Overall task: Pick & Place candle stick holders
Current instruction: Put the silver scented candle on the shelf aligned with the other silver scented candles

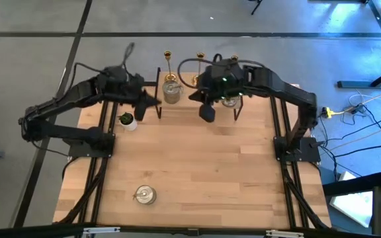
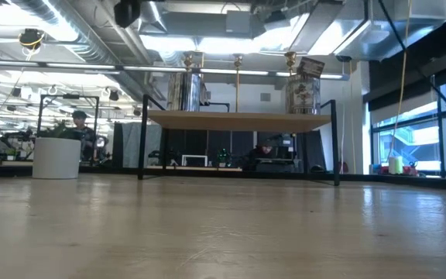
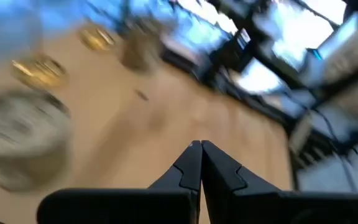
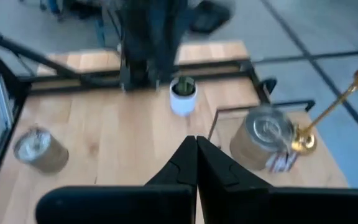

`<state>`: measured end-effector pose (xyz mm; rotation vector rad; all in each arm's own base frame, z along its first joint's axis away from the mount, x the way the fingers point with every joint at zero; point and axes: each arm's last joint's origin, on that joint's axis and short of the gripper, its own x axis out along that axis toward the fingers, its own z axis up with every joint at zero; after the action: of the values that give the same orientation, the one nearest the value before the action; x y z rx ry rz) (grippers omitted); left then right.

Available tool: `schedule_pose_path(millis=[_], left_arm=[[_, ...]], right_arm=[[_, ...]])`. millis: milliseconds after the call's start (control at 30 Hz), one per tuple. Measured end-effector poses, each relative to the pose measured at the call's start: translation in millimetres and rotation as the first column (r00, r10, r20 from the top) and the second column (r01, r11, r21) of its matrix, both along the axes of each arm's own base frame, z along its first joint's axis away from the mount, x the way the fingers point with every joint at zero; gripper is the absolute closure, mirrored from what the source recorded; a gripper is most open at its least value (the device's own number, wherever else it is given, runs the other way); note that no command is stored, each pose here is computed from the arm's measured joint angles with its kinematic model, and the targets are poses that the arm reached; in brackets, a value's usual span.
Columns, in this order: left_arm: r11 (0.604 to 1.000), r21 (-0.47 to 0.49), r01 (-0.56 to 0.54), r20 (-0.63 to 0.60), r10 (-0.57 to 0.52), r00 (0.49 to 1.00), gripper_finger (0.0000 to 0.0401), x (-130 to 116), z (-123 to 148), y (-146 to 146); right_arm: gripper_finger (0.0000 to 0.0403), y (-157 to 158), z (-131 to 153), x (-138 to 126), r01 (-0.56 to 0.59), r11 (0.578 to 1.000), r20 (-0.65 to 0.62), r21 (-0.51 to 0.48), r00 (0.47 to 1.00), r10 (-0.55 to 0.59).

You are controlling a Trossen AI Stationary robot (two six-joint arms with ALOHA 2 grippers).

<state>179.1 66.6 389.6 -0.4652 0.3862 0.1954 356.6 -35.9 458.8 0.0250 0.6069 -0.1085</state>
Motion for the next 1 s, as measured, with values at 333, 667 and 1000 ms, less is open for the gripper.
schedule_pose_path(millis=[333,667,1000], left_arm=[[0.942,-0.2,0.269,-0.3,-0.32,0.898,0.0399,-8,-26,-69],[0.862,-0.399,0.311,-0.468,-0.484,0.74,0.0399,-23,-39,-125],[0.773,-0.525,0.356,-0.623,-0.634,0.458,0.0399,-26,-64,-188]], right_arm=[[0.0403,72,10,-19,0.138,0.989,0.02,0.046,0.99,-0.139],[0.0403,127,-3,-25,0.218,0.975,0.028,0.042,0.975,-0.219],[0.0403,135,-3,-27,0.267,0.962,0.051,0.061,0.962,-0.27]])
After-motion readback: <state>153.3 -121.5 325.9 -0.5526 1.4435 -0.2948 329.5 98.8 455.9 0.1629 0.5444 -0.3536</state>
